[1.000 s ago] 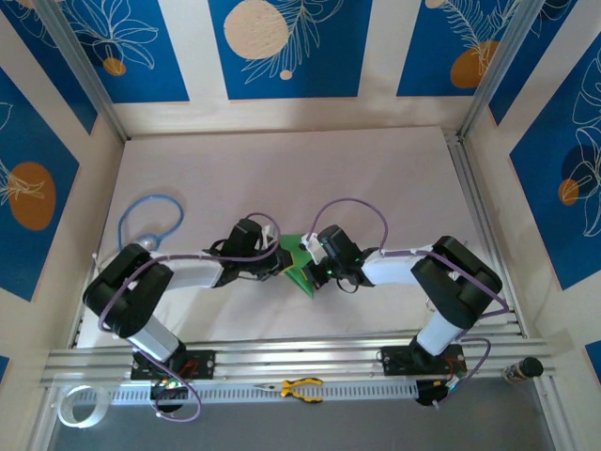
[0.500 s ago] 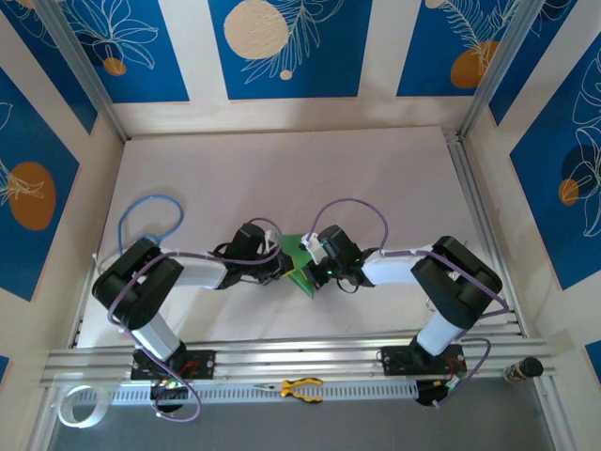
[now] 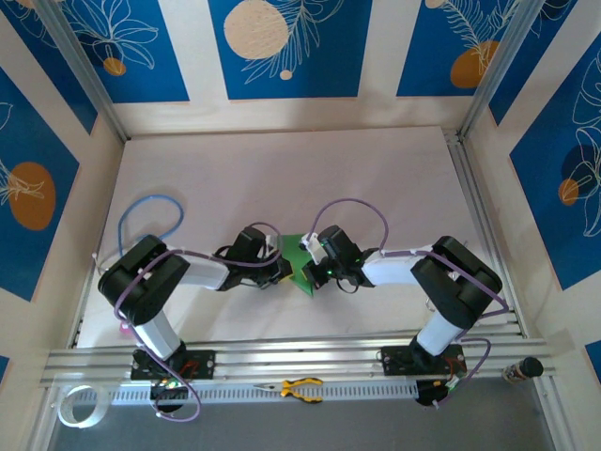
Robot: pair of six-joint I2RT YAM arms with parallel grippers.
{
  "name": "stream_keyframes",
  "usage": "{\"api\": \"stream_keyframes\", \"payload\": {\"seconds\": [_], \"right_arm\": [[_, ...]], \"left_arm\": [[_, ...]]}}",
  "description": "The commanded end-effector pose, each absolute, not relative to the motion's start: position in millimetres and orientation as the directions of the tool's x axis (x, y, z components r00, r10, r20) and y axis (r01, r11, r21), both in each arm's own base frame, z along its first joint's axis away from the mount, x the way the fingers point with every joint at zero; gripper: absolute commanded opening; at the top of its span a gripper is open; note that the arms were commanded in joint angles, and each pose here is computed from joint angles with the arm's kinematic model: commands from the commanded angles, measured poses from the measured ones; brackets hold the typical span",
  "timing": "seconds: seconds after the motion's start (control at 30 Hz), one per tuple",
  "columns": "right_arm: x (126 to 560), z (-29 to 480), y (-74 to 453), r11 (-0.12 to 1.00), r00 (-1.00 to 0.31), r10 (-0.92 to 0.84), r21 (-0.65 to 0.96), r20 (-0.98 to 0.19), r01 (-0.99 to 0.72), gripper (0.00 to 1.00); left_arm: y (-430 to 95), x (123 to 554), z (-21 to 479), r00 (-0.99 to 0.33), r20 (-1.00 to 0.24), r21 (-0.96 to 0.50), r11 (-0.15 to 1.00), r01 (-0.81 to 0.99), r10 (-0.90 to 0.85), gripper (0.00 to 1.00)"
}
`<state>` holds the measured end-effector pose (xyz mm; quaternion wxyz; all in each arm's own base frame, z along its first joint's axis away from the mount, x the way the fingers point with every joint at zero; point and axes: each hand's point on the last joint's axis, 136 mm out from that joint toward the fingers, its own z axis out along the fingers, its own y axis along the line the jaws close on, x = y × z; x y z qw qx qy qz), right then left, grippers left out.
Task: Fold a paper plane with a square sheet of paper (pick it up from the middle)
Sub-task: Third fold the triangle at the center of the table.
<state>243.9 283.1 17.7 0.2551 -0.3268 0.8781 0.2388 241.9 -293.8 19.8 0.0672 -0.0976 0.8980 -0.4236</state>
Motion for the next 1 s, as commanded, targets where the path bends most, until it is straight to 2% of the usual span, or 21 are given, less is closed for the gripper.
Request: {"api": "stream_keyframes", "payload": {"seconds": [0.0, 0.17, 0.23, 0.37, 0.43, 0.53, 0.6, 0.73, 0.97], "right_arm": [[238.1, 13.7, 281.2, 0.682, -0.681, -0.453, 0.269, -0.576, -0.680, 0.03], [245.8, 45.0, 285.1, 0.695, -0.698, -0.383, 0.310, -0.605, -0.649, 0.21], [250.2, 60.3, 279.1, 0.713, -0.715, -0.323, 0.337, -0.620, -0.615, 0.30], [246.4, 82.2, 266.8, 0.722, -0.798, -0.216, 0.458, -0.562, -0.519, 0.36], [235.4, 92.2, 267.6, 0.687, -0.867, -0.181, 0.572, -0.463, -0.449, 0.34], [212.0, 102.2, 281.4, 0.592, -0.928, -0.199, 0.717, -0.314, -0.369, 0.25], [198.7, 101.8, 291.8, 0.557, -0.941, -0.224, 0.758, -0.255, -0.338, 0.18], [184.0, 86.2, 304.7, 0.599, -0.937, -0.271, 0.722, -0.222, -0.344, 0.08], [185.4, 57.8, 311.6, 0.702, -0.927, -0.326, 0.608, -0.186, -0.370, 0.03]], "left_arm": [[-282.4, 231.7, -0.8, -0.975, -0.033, -0.719, 0.683, -0.129, -0.218, 0.00], [-285.4, 234.6, 1.9, -0.978, -0.039, -0.717, 0.687, -0.116, -0.206, 0.00], [-287.1, 235.7, 2.9, -0.979, -0.039, -0.721, 0.684, -0.112, -0.202, 0.00], [-288.8, 236.2, 5.0, -0.979, -0.041, -0.725, 0.680, -0.107, -0.197, 0.00], [-289.0, 236.3, 5.4, -0.980, -0.042, -0.726, 0.679, -0.105, -0.197, 0.00], [-289.8, 236.9, 6.3, -0.980, -0.042, -0.728, 0.677, -0.104, -0.196, 0.00], [-290.1, 236.7, 6.5, -0.980, -0.043, -0.729, 0.677, -0.102, -0.194, 0.00], [-291.0, 237.2, 5.9, -0.981, -0.042, -0.729, 0.677, -0.100, -0.191, 0.00], [-290.9, 237.2, 4.8, -0.981, -0.040, -0.728, 0.678, -0.103, -0.192, 0.00]]}}
